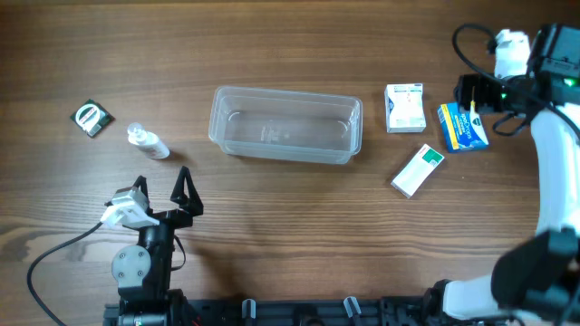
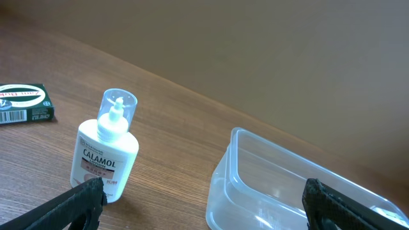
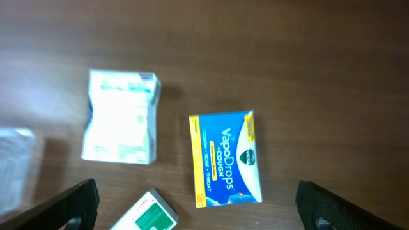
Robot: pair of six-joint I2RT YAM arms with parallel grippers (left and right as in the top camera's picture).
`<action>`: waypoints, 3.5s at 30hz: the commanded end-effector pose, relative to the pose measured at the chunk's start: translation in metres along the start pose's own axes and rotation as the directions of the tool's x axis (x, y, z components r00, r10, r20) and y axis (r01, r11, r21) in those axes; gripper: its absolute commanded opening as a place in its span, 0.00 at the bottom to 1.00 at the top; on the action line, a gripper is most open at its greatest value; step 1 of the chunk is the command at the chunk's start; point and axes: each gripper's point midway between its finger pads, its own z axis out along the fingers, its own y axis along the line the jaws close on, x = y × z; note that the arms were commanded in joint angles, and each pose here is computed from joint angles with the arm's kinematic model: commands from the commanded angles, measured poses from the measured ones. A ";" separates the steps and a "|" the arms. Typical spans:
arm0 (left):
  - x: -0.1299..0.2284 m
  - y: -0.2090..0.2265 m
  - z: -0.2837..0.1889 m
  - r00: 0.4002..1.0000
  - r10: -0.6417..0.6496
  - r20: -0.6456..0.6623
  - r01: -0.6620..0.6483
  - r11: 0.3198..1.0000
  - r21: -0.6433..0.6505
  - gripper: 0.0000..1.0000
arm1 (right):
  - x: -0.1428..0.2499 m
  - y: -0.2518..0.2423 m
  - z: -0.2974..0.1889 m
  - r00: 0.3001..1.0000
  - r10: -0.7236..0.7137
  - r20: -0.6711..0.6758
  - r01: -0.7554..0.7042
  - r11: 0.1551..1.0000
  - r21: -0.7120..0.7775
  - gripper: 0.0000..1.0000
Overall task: Pack container
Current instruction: 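Reach right gripper to the blue-yellow lozenge box and grasp it, then carry the lozenge box with right gripper over the container's right end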
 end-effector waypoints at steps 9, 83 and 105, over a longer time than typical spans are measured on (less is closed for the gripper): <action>0.001 0.004 0.000 1.000 0.001 0.002 -0.001 1.000 -0.015 1.00 | 0.043 -0.018 0.075 0.977 -0.044 -0.211 0.039 0.999 -0.027 1.00; 0.001 0.004 0.000 1.000 0.001 0.001 -0.001 1.000 -0.015 1.00 | 0.059 -0.050 0.154 0.965 0.101 -0.244 -0.107 0.994 -0.014 0.60; 0.001 0.004 0.000 1.000 0.001 0.001 -0.001 1.000 -0.015 1.00 | -0.076 0.123 -0.001 0.987 0.155 -0.029 -0.145 0.813 -0.564 0.61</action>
